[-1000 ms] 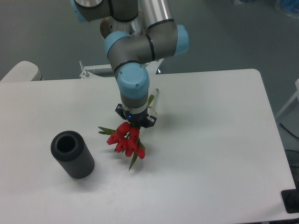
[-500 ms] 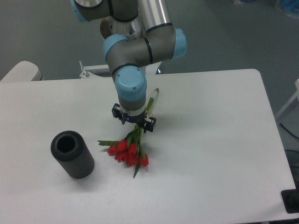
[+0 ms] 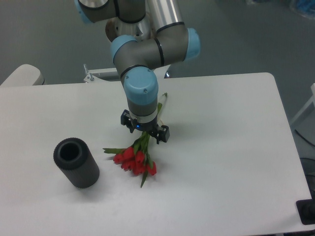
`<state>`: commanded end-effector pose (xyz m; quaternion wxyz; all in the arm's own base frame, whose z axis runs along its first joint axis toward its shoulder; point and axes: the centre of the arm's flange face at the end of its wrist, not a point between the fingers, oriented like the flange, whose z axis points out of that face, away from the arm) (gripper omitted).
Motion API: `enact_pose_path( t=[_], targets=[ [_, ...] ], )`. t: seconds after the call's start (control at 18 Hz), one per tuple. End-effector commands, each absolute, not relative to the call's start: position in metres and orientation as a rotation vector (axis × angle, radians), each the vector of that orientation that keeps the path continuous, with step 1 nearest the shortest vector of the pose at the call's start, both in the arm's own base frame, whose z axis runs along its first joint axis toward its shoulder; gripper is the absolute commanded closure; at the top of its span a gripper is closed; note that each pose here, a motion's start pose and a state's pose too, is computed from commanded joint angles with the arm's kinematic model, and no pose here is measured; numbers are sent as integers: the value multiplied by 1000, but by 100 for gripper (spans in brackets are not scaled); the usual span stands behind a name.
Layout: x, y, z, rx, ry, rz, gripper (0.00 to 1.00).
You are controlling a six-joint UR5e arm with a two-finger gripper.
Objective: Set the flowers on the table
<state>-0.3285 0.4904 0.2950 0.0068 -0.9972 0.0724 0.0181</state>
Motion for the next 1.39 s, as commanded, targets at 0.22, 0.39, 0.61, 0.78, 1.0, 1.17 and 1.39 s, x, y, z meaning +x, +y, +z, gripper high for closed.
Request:
enact_pose_path(
  t=[0.22,0.39,0.61,0.78,1.0,1.17,1.39],
  targets=[
    [-364,483,300,-3059,581,70,0],
    [-388,498,295,-3011,718,66,0],
    [-415,517,291,-2991,801,86,0],
    [-439,533,272,-2982,892,83,0],
    [-460,539,269,-2982,942,48,0],
    [-470,533,264,-2970,991,38,0],
    [-471,530,259,-2974,988,26,0]
  ],
)
